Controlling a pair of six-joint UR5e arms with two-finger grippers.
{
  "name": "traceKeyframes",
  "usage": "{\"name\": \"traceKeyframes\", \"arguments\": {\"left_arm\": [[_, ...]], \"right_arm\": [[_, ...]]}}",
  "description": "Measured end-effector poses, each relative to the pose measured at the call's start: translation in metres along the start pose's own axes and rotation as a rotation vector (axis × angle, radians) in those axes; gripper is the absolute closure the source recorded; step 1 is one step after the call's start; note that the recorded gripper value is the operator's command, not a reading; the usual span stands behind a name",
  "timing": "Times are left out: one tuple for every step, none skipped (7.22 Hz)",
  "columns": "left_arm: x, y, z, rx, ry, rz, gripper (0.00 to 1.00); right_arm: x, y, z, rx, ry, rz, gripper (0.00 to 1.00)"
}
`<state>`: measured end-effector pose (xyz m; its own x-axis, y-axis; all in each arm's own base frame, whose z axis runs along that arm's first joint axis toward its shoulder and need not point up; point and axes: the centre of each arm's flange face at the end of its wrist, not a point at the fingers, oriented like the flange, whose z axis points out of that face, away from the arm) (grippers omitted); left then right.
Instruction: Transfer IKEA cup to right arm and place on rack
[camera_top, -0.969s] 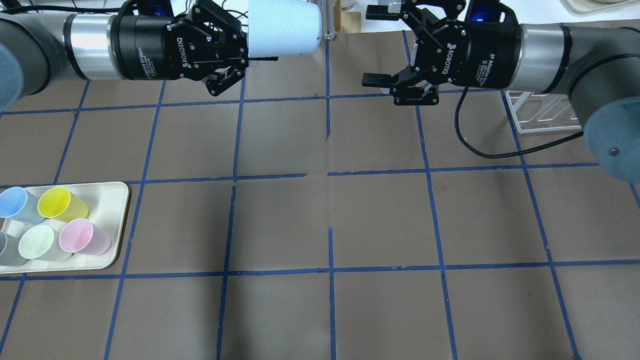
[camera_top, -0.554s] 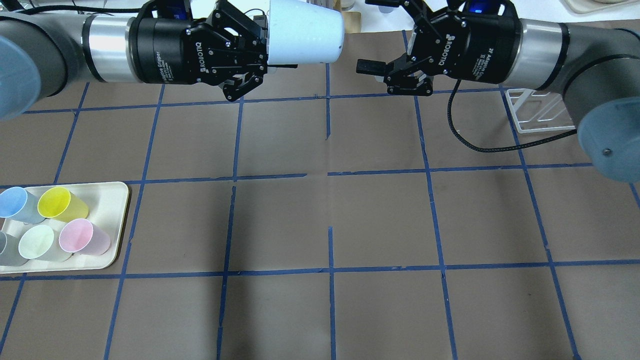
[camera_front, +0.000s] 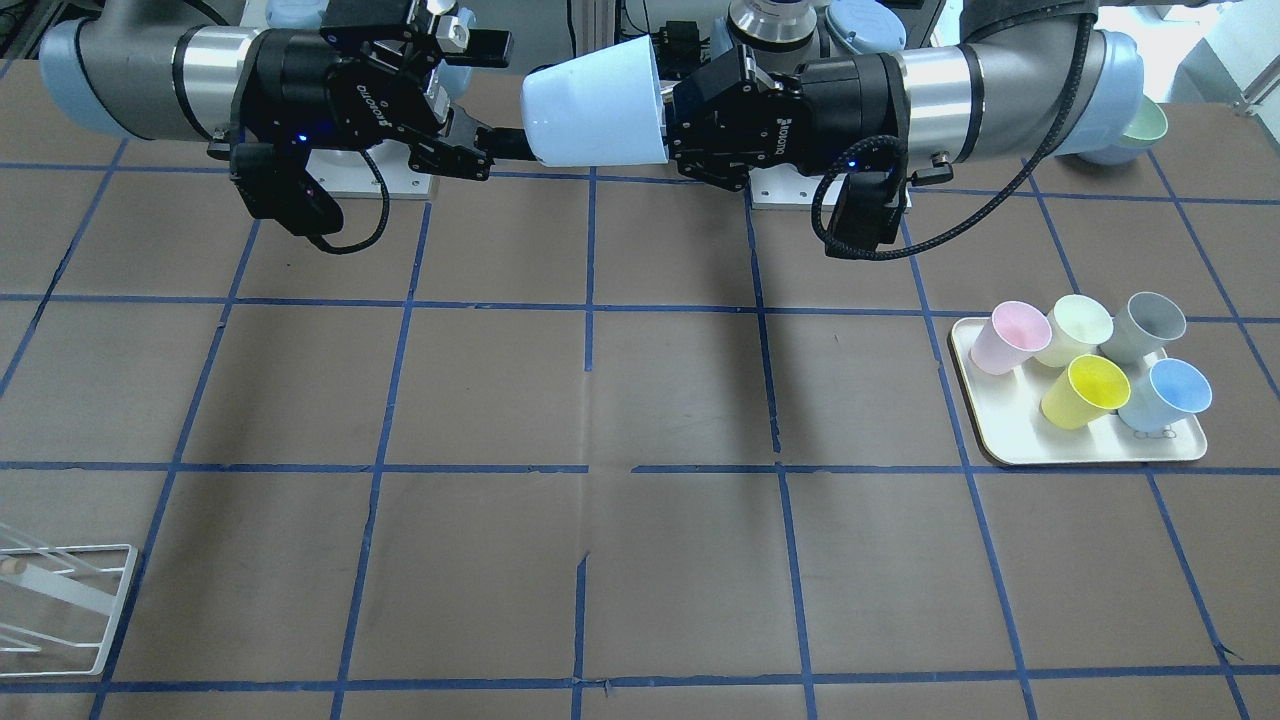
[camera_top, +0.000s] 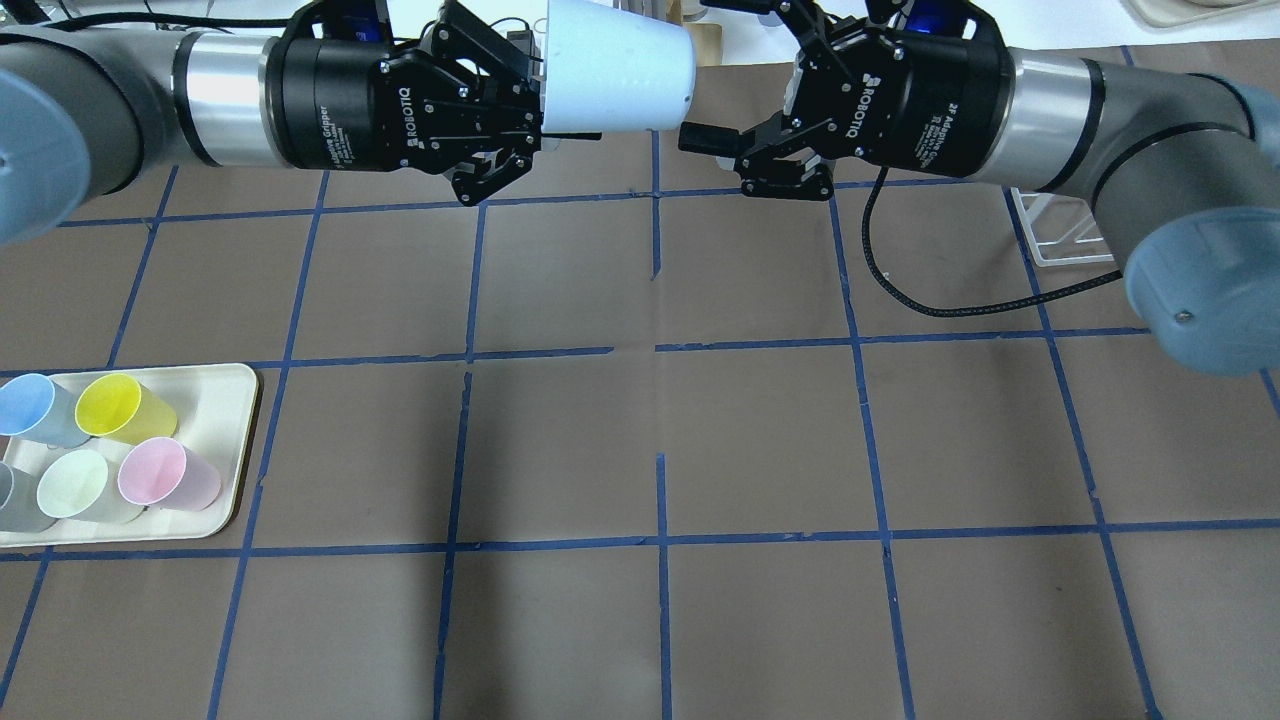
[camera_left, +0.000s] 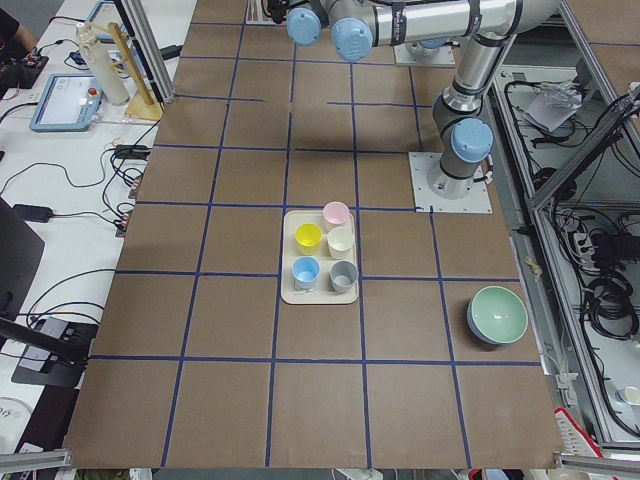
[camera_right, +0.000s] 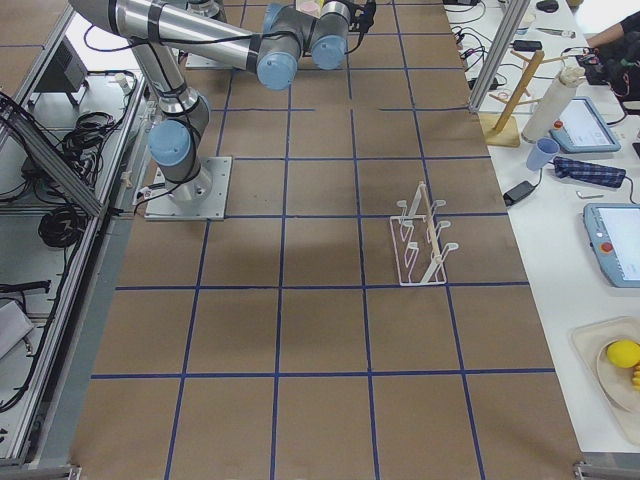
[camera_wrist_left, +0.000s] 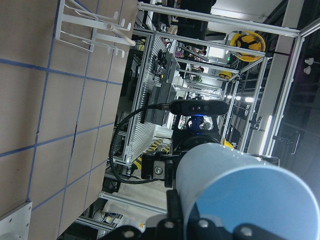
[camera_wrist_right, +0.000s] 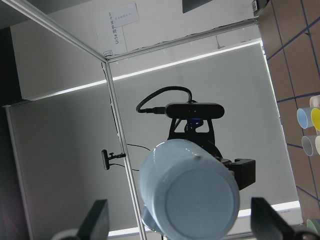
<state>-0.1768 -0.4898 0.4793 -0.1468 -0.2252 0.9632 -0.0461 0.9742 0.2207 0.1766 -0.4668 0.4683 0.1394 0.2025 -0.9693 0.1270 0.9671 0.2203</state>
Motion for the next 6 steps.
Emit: {"name": "traceKeyframes", "arguments": {"left_arm": [[-0.0002,0.0,0.0,0.0,0.0,-0.001,1.0],[-0.0002,0.0,0.0001,0.0,0.0,-0.001,1.0],[-0.0002,-0.0001,0.0,0.0,-0.001,0.0,1.0],[-0.0002,-0.0001,0.0001,0.0,-0.001,0.0,1.0],[-0.0002,-0.0001,0.0,0.0,-0.001,0.0,1.0],[-0.0003,0.0,0.0001,-0.001,-0.002,0.0,1.0]], "right_arm": [[0.0013,0.0007,0.0014,-0.003,0.0,0.009,0.0],[0.0027,0.0015,0.0027,-0.005,0.001,0.02,0.0],[0.0039,0.0029,0.0052,-0.01,0.002,0.027,0.0],[0.0048,0.0041,0.0078,-0.015,0.004,0.031,0.0],[0.0052,0.0047,0.0091,-0.018,0.004,0.034,0.05],[0.0053,0.005,0.0096,-0.019,0.005,0.038,0.19]]}}
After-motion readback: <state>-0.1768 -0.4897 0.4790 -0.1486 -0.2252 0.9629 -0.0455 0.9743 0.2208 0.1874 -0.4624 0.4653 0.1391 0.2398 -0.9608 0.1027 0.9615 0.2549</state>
